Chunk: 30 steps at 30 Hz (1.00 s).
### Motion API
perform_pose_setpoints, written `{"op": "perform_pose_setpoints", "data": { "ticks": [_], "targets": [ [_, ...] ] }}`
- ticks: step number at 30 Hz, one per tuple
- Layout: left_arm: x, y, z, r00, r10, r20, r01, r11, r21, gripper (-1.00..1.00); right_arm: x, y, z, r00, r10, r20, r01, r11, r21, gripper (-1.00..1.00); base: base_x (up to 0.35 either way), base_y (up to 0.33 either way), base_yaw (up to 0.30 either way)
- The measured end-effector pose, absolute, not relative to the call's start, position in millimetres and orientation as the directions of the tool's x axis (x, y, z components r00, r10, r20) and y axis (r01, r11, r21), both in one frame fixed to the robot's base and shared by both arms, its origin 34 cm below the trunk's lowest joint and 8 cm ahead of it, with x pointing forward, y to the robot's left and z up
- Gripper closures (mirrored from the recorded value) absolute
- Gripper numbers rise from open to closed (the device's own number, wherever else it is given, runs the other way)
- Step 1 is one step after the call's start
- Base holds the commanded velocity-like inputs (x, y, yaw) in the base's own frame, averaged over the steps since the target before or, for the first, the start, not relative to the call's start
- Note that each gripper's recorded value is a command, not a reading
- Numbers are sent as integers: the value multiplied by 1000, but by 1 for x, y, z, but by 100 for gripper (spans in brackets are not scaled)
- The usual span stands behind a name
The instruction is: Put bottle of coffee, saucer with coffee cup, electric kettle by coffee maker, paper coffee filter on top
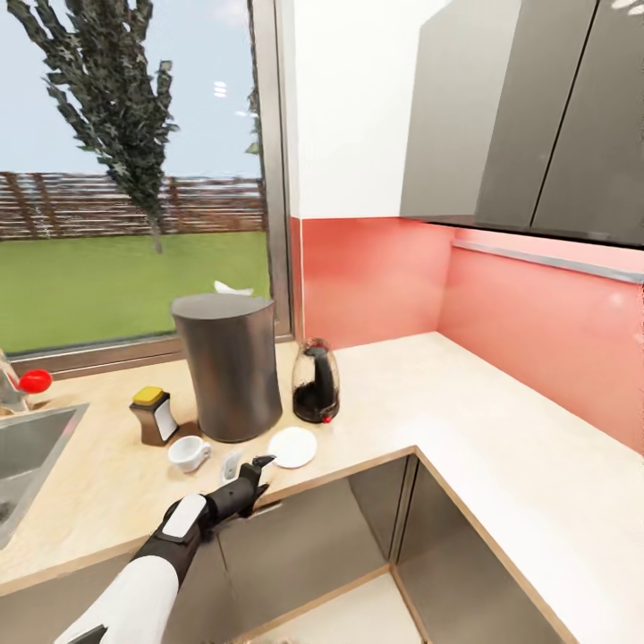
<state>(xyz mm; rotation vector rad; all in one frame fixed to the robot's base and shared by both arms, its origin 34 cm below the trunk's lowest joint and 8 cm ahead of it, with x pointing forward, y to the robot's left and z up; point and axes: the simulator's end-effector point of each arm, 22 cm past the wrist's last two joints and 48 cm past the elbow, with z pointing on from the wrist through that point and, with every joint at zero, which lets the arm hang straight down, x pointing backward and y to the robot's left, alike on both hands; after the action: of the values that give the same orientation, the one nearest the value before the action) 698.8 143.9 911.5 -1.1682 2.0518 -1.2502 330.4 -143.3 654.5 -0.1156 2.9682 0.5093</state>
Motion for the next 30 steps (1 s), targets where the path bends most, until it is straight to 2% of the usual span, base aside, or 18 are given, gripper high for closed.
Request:
{"op": "perform_pose_setpoints", "data": {
  "ticks": [18,23,26,30],
  "targets": [
    [702,135,919,-543,-839,28,-401,229,-887,-100,330,-143,654,-989,-54,-138,-97,940,327,-100,-299,136,0],
    [700,121,922,-563,-826,35,-388,227,-893,-100,330,-143,655,-989,-54,-139,-97,940,327,-100,-156,21,0],
    [696,105,923,-606,-795,9,-363,266,-893,-100,330,-143,655,-989,-54,-139,-97,940,327,-100,-23,3,0],
    [658,79,892,-708,-705,-42,-340,392,-855,-100,329,-143,655,-989,-53,-137,-96,940,327,-100,-4,0,0]
  ]
}}
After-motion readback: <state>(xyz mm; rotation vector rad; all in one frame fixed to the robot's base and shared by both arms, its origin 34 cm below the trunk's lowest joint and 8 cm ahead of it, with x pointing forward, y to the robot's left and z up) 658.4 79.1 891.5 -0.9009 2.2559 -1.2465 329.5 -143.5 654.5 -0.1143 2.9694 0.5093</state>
